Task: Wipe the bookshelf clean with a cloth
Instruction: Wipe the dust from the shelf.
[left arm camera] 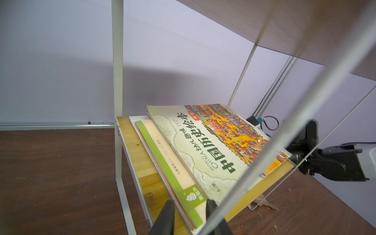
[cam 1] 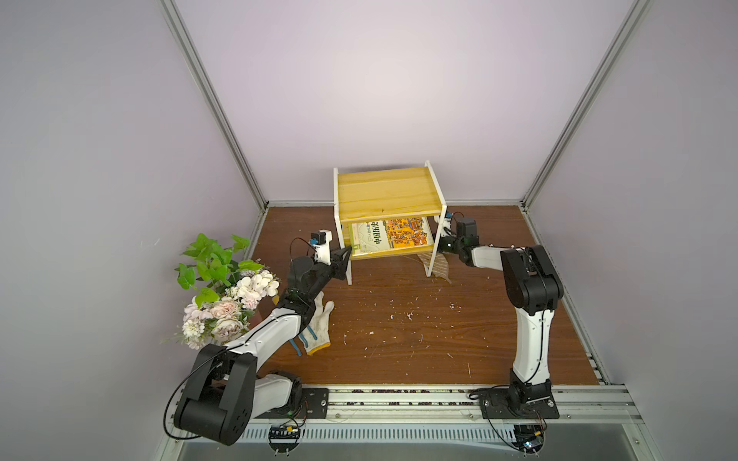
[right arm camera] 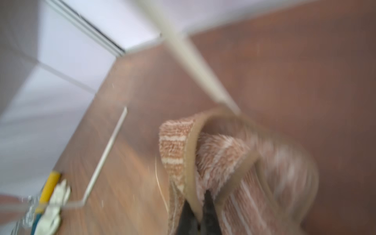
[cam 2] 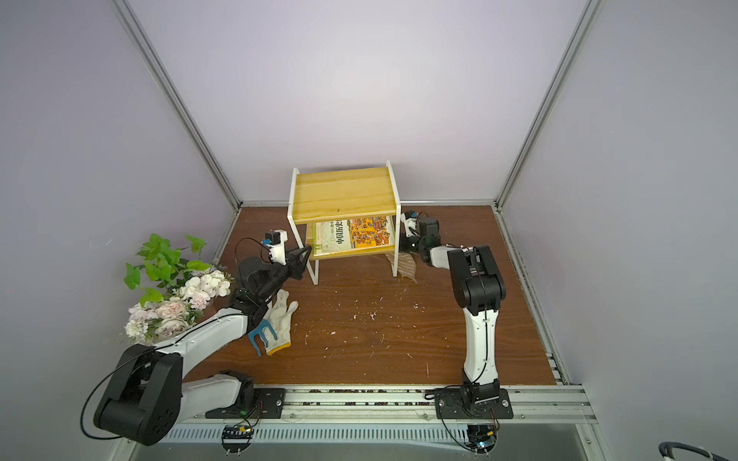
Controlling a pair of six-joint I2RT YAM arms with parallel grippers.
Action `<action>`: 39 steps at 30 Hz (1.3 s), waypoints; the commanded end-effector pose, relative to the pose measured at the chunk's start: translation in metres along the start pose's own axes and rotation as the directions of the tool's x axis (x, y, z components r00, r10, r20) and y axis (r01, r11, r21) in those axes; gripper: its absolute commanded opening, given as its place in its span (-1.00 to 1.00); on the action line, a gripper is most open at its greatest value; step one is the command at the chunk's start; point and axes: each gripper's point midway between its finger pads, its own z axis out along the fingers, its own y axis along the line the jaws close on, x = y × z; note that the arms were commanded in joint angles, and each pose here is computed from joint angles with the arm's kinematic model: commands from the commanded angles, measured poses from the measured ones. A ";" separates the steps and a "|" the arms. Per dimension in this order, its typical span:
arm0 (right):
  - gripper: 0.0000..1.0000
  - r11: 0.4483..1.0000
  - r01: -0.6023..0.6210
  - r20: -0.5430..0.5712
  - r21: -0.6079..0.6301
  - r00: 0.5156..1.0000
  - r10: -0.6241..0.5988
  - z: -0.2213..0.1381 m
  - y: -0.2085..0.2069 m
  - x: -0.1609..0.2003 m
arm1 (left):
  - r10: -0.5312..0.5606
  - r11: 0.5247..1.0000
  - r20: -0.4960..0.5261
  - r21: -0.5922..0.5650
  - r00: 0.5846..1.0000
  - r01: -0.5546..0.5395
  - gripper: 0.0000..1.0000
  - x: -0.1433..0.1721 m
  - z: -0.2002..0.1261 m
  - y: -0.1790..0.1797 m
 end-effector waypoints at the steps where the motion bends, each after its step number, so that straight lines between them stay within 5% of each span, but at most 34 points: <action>1: -1.00 0.999 -0.025 0.204 0.019 0.979 0.021 0.005 0.006 -0.075 | 0.022 1.000 0.029 -0.001 0.999 -0.022 -0.41 -0.012 -0.001 -0.001; 5: -1.00 0.994 -0.100 0.184 0.046 0.979 0.090 0.019 -0.015 -0.054 | 0.021 1.000 0.015 0.007 1.000 -0.021 -0.50 -0.007 0.001 0.000; 9: -1.00 0.992 -0.086 0.201 0.089 0.977 0.066 -0.028 -0.016 -0.008 | 0.022 0.999 -0.015 0.032 1.000 -0.021 -0.58 -0.001 0.005 -0.003; 22: -1.00 0.929 -0.017 0.042 -0.371 0.999 0.035 -0.125 0.092 0.078 | 0.004 0.994 -0.111 0.108 0.994 0.008 -0.54 0.012 0.030 -0.010; 31: -1.00 0.980 -0.010 0.038 -0.200 0.999 0.018 -0.151 0.076 0.106 | -0.015 0.983 -0.157 0.178 0.987 0.044 -0.25 0.021 0.038 -0.019; 36: -1.00 0.998 0.040 0.109 -0.044 0.993 -0.035 -0.178 0.072 0.091 | -0.086 0.996 -0.102 0.009 0.991 0.087 0.09 0.010 0.013 0.001; 37: -1.00 0.997 0.062 0.114 -0.045 0.992 -0.056 -0.183 0.079 0.088 | -0.133 0.988 -0.075 -0.083 0.988 0.127 0.26 0.007 0.004 0.014; 38: -1.00 0.996 0.076 0.099 -0.046 0.993 -0.072 -0.187 0.085 0.090 | -0.193 0.966 -0.049 -0.184 0.980 0.181 0.74 0.008 -0.007 0.028; 39: -1.00 0.993 0.101 0.090 -0.061 0.991 -0.096 -0.191 0.096 0.091 | -0.250 0.925 -0.036 -0.304 0.968 0.228 0.98 0.016 -0.020 0.046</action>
